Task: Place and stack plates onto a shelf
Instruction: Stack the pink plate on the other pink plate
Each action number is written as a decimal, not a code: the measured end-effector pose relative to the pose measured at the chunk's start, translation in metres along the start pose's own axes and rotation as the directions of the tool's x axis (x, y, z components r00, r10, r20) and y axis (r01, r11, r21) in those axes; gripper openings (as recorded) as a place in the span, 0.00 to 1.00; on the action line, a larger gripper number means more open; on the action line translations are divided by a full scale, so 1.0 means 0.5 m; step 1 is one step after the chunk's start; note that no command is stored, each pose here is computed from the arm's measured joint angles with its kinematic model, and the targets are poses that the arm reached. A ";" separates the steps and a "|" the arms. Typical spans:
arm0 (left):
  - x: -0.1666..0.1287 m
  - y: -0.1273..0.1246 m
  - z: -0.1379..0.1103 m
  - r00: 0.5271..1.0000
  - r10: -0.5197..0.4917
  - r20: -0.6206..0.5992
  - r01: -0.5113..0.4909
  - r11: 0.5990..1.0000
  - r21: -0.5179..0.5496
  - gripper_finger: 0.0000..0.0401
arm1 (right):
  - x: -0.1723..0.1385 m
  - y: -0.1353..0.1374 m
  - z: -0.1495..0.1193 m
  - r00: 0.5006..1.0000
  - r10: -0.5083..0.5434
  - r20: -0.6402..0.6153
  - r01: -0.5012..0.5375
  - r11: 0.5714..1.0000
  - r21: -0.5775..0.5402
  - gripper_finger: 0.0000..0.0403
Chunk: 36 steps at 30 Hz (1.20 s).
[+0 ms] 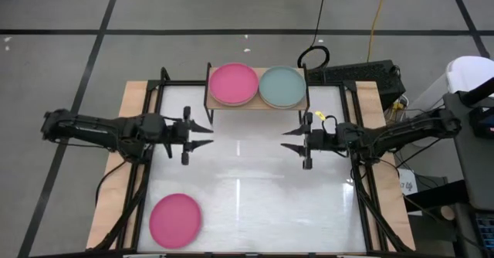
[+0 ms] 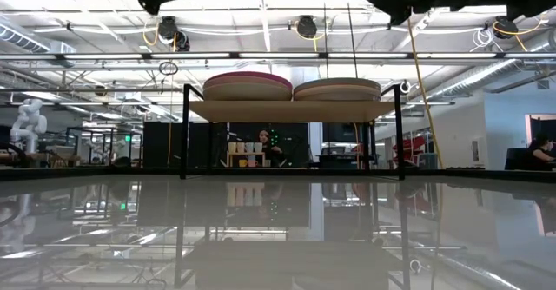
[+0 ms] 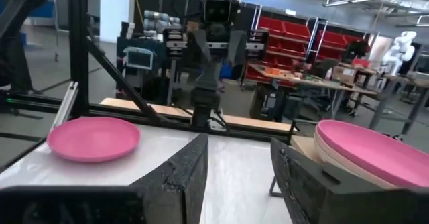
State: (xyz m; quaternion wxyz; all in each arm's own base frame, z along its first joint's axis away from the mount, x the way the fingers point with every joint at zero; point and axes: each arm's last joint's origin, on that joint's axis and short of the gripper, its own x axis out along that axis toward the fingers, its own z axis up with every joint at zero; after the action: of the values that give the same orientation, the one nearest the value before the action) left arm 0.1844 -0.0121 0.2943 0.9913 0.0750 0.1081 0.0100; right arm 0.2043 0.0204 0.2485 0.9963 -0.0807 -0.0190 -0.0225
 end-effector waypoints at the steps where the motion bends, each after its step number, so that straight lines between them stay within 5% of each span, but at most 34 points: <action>1: 0.000 -0.001 0.011 0.999 -0.006 -0.037 0.007 1.000 0.002 0.36 | 0.000 0.001 0.000 1.000 0.002 0.002 -0.002 1.000 0.000 0.36; 9: 0.017 -0.038 0.062 0.933 -0.141 -0.331 0.166 0.985 0.047 0.36 | -0.001 0.008 0.000 1.000 0.022 0.000 -0.022 0.999 0.024 0.36; 14: 0.044 -0.081 0.023 0.811 -0.192 -0.553 0.250 0.968 0.031 0.36 | -0.001 0.011 -0.003 0.999 0.031 -0.016 -0.031 0.999 0.022 0.36; 20: 0.067 -0.133 -0.041 0.594 -0.259 -0.762 0.328 0.942 -0.065 0.36 | -0.001 0.011 -0.004 0.999 0.034 -0.025 -0.033 0.998 0.046 0.36; 30: 0.079 -0.201 -0.091 0.363 -0.347 -0.865 0.367 0.906 -0.210 0.36 | -0.002 0.011 -0.006 0.999 0.037 -0.032 -0.035 0.996 0.085 0.36; 36: 0.074 -0.233 -0.100 0.336 -0.351 -0.874 0.400 0.893 -0.206 0.36 | -0.002 0.012 -0.013 0.997 0.043 -0.065 -0.035 0.992 0.119 0.36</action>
State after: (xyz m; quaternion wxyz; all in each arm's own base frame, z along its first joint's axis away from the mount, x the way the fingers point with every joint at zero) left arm 0.2103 -0.1184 0.2209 0.7533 0.0538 0.6295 -0.1826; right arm 0.2039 0.0256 0.2411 0.9996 -0.0214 0.0150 -0.0047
